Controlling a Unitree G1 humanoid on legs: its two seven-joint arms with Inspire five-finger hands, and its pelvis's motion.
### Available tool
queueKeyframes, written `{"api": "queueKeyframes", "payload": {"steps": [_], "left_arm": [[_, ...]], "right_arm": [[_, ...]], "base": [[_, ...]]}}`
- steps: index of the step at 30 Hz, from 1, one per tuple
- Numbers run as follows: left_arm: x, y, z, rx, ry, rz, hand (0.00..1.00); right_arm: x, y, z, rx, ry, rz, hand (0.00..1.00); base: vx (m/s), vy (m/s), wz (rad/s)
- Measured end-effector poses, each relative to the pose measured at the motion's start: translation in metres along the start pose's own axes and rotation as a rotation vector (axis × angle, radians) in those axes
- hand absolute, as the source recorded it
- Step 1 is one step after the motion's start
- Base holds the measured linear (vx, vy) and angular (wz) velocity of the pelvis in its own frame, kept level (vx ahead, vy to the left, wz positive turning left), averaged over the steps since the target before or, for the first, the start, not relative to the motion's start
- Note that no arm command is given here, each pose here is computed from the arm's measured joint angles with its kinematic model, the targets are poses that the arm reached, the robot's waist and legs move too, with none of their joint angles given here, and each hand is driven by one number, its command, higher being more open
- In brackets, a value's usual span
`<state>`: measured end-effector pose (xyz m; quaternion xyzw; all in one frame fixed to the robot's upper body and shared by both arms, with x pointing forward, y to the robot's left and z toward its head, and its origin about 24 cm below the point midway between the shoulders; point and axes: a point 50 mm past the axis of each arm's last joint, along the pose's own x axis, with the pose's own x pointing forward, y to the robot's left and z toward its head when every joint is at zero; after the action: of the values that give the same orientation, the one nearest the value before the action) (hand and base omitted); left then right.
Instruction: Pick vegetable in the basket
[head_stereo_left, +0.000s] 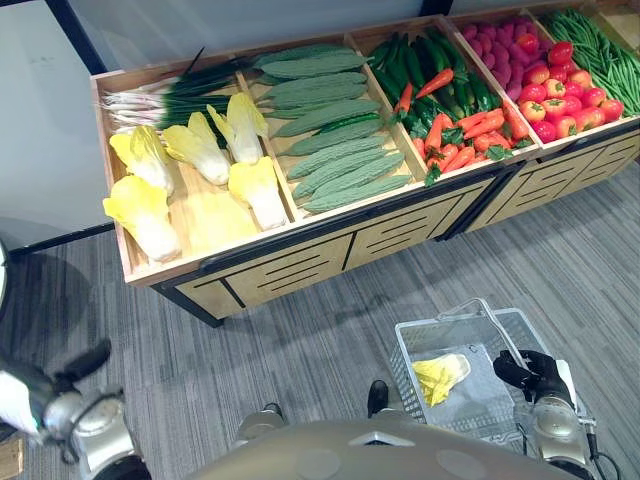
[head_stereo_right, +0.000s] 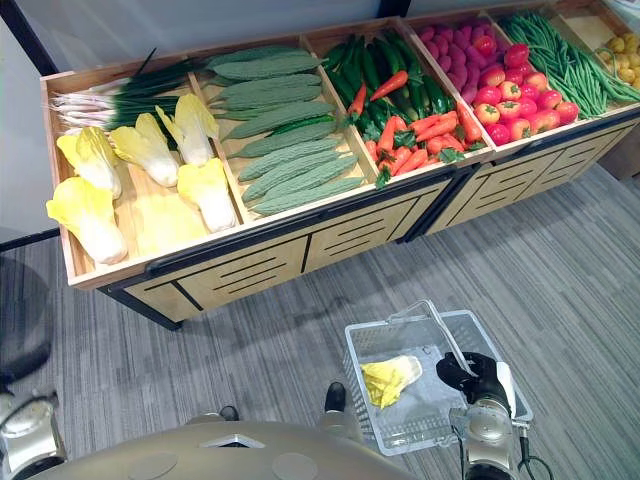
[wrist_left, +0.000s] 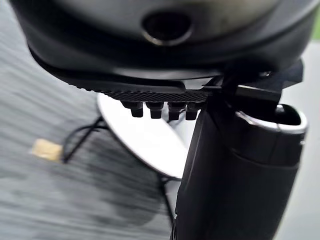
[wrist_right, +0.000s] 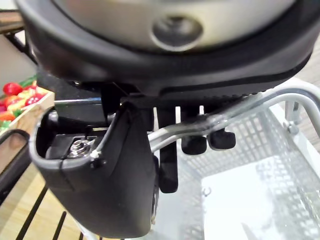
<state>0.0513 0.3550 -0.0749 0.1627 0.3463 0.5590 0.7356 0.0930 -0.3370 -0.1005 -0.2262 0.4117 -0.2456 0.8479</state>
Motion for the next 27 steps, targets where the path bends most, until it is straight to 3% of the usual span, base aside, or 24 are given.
{"api": "queueKeyframes", "payload": {"steps": [3,8,17,27], "left_arm": [[-0.009,-0.001,-0.046,-0.044,0.231,-0.027,1.00],[-0.030,-0.006,-0.086,-0.029,0.391,-0.132,1.00],[-0.059,-0.050,-0.083,0.139,0.274,-0.498,1.00],[-0.081,-0.067,-0.091,0.235,0.243,-0.748,1.00]], "right_arm": [[-0.001,0.001,-0.004,0.005,0.018,-0.020,0.00],[-0.002,0.002,-0.010,0.037,0.051,-0.032,0.00],[-0.006,0.007,-0.020,0.048,0.094,-0.022,0.00],[-0.005,0.016,-0.015,0.079,0.088,-0.012,0.00]], "base": [[-0.02,-0.003,0.00],[-0.04,-0.011,-0.02],[0.00,-0.005,-0.01],[0.01,-0.004,-0.21]]}}
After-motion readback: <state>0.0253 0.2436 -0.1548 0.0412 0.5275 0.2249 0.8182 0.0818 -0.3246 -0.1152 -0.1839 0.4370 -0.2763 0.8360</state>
